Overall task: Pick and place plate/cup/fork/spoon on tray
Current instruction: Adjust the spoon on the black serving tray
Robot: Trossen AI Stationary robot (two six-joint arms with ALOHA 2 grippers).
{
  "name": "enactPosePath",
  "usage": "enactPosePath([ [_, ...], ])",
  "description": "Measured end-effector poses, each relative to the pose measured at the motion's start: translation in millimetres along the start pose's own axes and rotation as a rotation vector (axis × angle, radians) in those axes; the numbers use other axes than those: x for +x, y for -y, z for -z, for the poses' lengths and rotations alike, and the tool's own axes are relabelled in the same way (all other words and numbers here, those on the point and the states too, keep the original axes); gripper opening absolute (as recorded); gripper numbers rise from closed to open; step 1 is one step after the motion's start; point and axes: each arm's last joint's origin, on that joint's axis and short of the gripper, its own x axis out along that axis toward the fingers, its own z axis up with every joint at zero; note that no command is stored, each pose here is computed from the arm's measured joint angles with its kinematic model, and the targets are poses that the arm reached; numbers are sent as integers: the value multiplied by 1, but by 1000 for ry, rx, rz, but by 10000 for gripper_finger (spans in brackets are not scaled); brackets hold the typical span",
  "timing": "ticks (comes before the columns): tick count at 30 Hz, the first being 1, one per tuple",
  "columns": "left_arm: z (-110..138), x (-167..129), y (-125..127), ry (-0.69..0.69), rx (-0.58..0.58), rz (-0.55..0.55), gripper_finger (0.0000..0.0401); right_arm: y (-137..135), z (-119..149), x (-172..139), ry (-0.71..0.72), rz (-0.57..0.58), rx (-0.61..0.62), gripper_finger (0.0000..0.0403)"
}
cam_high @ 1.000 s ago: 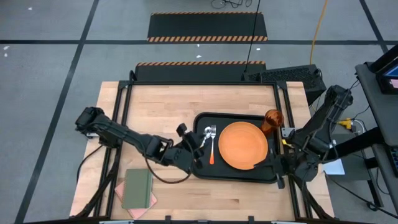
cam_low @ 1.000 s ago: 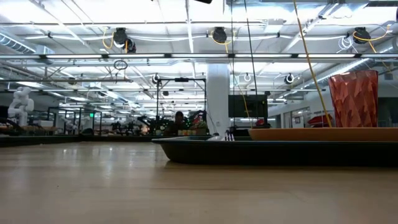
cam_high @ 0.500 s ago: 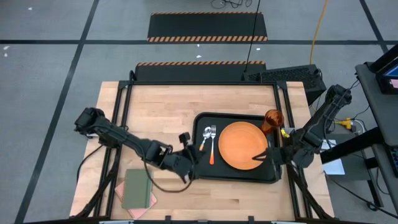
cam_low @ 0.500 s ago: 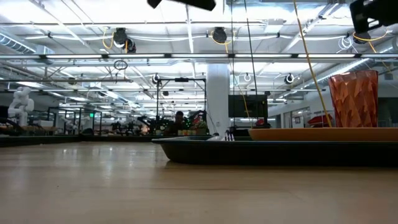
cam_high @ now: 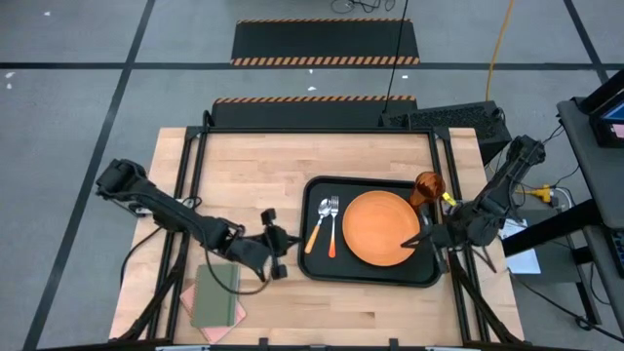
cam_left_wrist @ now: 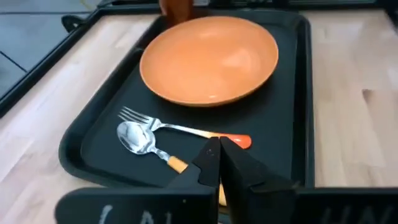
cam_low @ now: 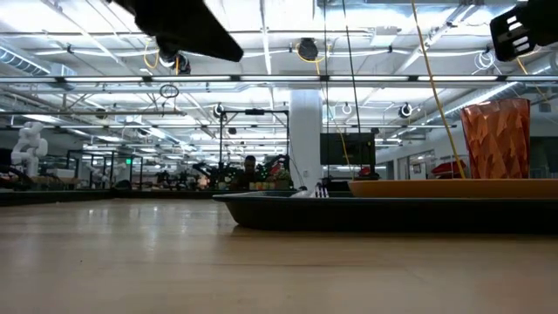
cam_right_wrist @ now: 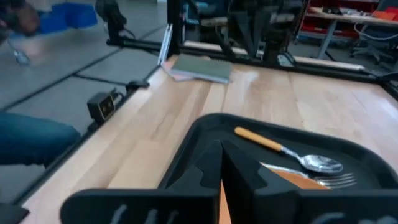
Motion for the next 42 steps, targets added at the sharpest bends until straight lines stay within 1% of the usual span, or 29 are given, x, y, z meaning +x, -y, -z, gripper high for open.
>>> enactPosePath([
  [2,8,-2,-9,25,-27,-3,14,2,-1,-2,16,-1,-6,0],
  [4,13,3,-19,56,-112,-21,16,3,0,-4,31,5,-10,0],
  [7,20,14,-30,38,-204,-58,15,4,5,-4,40,6,-11,0],
  [9,19,21,-31,27,-228,-54,17,4,9,-3,34,9,-12,0],
  [11,16,26,-30,16,-226,-63,26,5,15,-2,25,33,-10,0],
  [14,1,36,-30,35,-284,-77,52,5,24,0,10,56,3,0],
  [17,-7,49,-34,-40,-349,-135,87,6,29,0,7,75,-6,0],
  [21,-15,66,-39,-157,-424,-233,126,9,27,-1,35,142,-14,0],
  [24,-19,78,-42,-268,-425,-311,140,10,26,-2,46,145,-27,0],
  [27,-23,89,-45,-350,-434,-375,142,11,25,-2,50,149,-34,0],
  [29,-29,98,-44,-357,-460,-358,143,11,25,-2,48,153,-36,0],
  [33,-31,115,-40,-424,-484,-315,143,11,26,-2,42,149,-40,0],
  [38,-24,132,-45,-503,-575,-361,143,11,27,-2,38,147,-34,0],
  [42,-16,143,-45,-531,-633,-365,143,11,28,-2,28,145,-30,0],
])
